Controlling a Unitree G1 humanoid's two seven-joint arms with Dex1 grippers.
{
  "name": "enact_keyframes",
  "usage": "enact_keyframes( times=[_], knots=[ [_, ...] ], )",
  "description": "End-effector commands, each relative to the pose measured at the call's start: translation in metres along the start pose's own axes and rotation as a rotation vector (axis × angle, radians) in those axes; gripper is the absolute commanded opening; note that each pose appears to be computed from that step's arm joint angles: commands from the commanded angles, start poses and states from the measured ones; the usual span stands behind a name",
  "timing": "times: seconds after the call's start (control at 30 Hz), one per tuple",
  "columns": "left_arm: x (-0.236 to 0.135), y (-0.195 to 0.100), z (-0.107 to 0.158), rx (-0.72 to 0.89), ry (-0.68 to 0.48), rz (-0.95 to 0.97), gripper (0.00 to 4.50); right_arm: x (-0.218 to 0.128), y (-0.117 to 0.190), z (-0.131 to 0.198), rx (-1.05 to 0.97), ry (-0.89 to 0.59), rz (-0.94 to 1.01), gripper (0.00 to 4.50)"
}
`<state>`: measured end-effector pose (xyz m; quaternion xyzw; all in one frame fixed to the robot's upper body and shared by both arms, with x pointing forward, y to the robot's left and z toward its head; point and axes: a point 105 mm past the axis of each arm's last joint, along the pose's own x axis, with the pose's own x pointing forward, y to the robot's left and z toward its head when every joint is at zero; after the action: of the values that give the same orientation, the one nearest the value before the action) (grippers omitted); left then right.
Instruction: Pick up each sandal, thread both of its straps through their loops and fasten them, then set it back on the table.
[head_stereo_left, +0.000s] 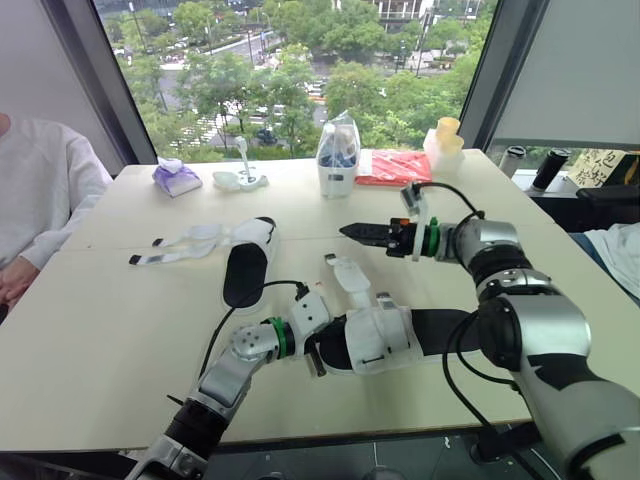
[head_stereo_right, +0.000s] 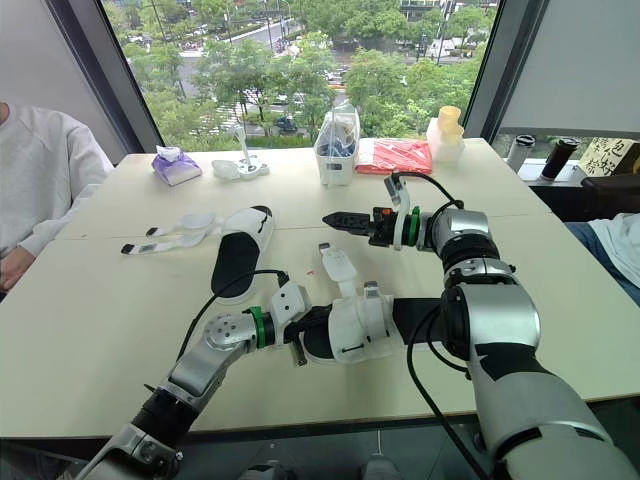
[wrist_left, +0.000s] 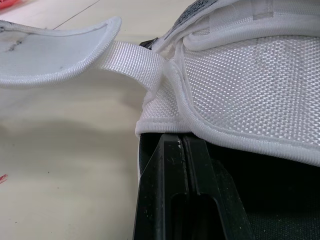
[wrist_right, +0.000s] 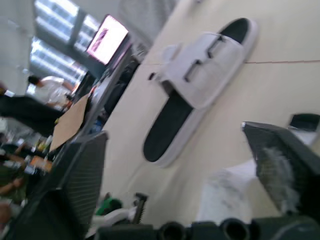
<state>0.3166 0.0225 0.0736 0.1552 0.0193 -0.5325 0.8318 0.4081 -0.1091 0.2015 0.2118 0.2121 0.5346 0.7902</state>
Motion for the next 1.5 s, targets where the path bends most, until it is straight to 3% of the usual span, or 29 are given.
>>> enact_keyframes(
  times=[0.03,0.2,0.4,0.73,0.93,1.5],
  knots=[
    [-0.007,-0.013,-0.046,-0.073,0.166,-0.029,0.00,-0.009,-0.005,-0.001,-0.040,0.023,-0.041,4.48],
    [-0.006,-0.011,-0.046,-0.069,0.168,-0.035,0.00,-0.022,-0.023,-0.014,-0.087,0.125,-0.162,4.48],
    [-0.004,-0.011,-0.045,-0.067,0.164,-0.035,0.00,-0.012,-0.030,-0.032,-0.054,0.224,-0.205,4.48],
    [-0.007,-0.010,-0.047,-0.071,0.163,-0.001,0.00,0.032,-0.007,-0.028,0.108,0.124,-0.086,4.48],
    [-0.010,-0.009,-0.048,-0.075,0.165,0.028,0.00,0.053,0.005,-0.033,0.113,0.144,-0.026,4.48],
    [-0.012,-0.011,-0.049,-0.084,0.170,0.042,0.00,0.062,0.017,-0.011,0.116,-0.002,0.046,4.48]
  ],
)
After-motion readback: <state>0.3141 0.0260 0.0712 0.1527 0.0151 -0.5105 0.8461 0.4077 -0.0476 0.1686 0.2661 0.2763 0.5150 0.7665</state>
